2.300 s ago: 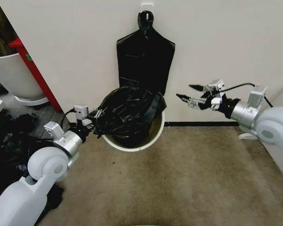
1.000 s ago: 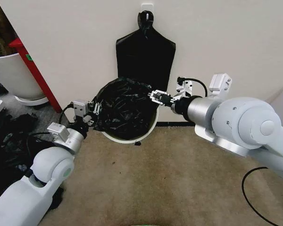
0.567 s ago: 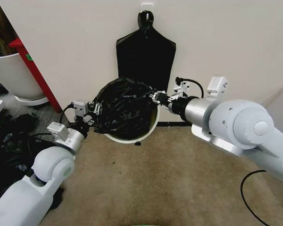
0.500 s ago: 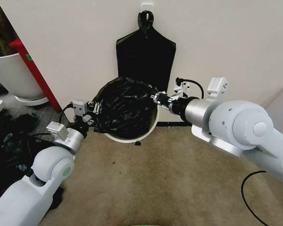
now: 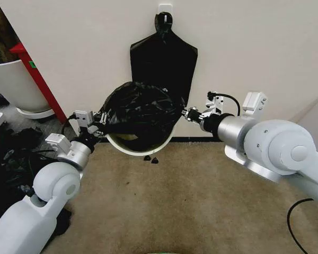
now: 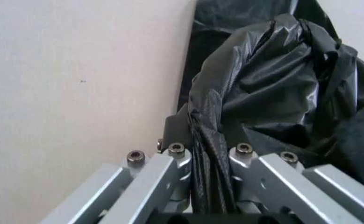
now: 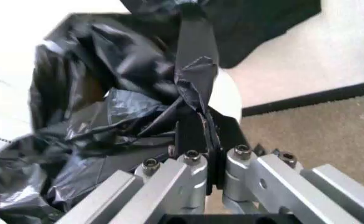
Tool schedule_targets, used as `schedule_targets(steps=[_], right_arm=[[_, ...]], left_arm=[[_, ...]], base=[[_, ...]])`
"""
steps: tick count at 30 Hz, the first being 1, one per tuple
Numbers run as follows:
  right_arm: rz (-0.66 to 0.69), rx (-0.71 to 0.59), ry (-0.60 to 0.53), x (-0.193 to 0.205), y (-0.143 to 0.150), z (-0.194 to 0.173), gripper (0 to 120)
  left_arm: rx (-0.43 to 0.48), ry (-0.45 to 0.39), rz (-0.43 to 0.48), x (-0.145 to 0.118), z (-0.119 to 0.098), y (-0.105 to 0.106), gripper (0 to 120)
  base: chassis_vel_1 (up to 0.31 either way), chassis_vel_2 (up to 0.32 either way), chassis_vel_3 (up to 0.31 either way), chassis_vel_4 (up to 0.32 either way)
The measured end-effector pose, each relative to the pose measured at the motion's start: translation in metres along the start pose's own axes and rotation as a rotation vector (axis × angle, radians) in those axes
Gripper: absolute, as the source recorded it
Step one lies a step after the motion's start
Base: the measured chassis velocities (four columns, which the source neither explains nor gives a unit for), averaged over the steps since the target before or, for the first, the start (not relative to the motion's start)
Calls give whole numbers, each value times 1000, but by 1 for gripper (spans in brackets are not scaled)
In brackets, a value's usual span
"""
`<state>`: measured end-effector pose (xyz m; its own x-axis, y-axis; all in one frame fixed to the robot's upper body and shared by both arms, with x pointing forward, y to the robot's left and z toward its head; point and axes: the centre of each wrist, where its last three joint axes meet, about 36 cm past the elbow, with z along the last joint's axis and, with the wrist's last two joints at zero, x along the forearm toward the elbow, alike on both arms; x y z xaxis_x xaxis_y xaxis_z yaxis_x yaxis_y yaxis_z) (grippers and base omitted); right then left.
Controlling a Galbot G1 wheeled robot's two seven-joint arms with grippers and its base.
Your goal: Place the garbage bag over the trash bin.
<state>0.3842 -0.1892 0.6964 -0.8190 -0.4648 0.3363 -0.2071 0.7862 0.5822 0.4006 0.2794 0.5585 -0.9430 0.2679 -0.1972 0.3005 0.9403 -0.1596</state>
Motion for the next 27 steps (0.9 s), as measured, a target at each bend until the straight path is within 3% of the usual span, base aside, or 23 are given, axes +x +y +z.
schedule_targets(steps=[17, 27], right_arm=[[9, -12, 37, -5, -29, -7, 0], [-136, -55, 89, -12, -48, 6, 0]], left_arm=[[145, 11, -30, -1, 0, 6, 4], [291, 38, -50, -1, -1, 3, 4]], base=[[0, 0, 0, 0], [0, 0, 0, 0]])
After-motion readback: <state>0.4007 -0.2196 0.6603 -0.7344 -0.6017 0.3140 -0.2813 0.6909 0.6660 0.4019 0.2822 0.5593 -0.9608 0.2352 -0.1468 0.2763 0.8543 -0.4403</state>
